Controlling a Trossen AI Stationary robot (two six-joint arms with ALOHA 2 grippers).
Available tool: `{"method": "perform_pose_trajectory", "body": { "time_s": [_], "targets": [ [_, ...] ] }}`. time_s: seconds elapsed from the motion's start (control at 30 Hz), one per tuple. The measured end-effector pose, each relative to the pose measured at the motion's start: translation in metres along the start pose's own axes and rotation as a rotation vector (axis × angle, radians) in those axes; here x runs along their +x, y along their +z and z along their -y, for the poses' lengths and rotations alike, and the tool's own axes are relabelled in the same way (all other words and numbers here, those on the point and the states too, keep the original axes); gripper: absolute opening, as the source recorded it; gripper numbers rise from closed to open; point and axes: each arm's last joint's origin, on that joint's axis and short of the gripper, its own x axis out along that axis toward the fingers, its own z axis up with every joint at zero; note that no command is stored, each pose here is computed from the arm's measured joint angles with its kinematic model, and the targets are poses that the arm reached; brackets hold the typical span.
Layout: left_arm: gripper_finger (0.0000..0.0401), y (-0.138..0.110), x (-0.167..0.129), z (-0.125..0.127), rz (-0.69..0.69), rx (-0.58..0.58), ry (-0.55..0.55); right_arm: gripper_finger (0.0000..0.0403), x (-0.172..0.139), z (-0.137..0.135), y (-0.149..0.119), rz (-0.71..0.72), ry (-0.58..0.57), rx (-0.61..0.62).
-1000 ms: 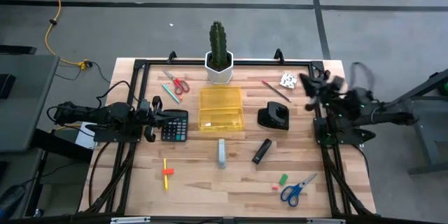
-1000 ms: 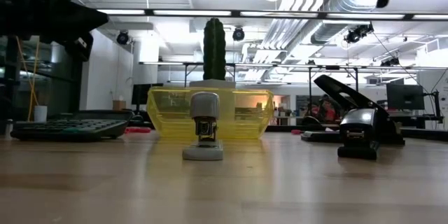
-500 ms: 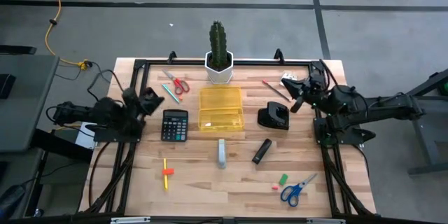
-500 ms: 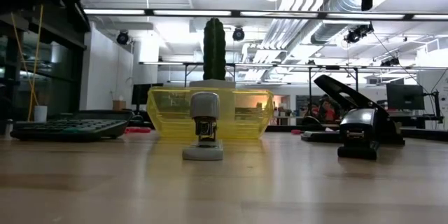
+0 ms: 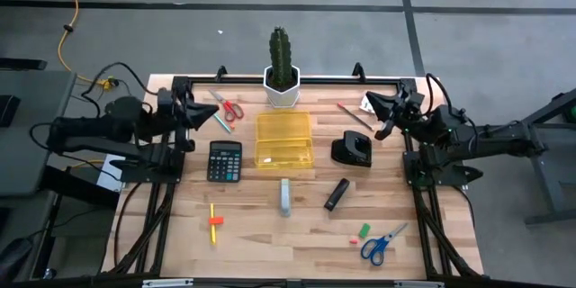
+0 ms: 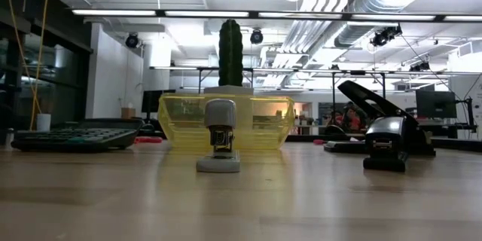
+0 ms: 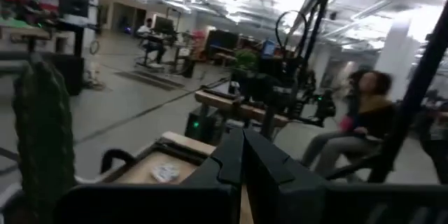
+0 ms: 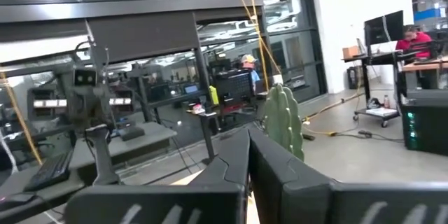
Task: Pick & place school supplies into a supply box
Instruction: Put the black pencil into the yellow supply box
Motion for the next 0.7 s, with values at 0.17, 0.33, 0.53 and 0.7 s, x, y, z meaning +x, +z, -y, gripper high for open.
{"method": "perform_pose_trajectory", "body": {
  "time_s": [0.17, 0.33, 0.53, 0.7],
  "targets": [
    [0.0, 0.015, 0.001, 0.005, 0.023, 0.01, -0.132, 0.0, 0.001, 0.001, 0.0, -0.001, 0.062, -0.006],
    [0.0, 0.015, 0.001, 0.006, 0.022, -0.009, -0.137, 0.0, 0.002, 0.001, 0.0, -0.002, 0.078, -0.004],
    [0.0, 0.014, 0.002, 0.006, 0.021, -0.011, -0.133, 0.0, 0.013, 0.007, -0.007, -0.149, -0.113, 0.101],
    [0.0, 0.014, 0.004, 0.006, 0.019, -0.011, -0.118, 0.0, 0.042, 0.025, -0.009, -0.455, -0.33, 0.085]
  ]
}}
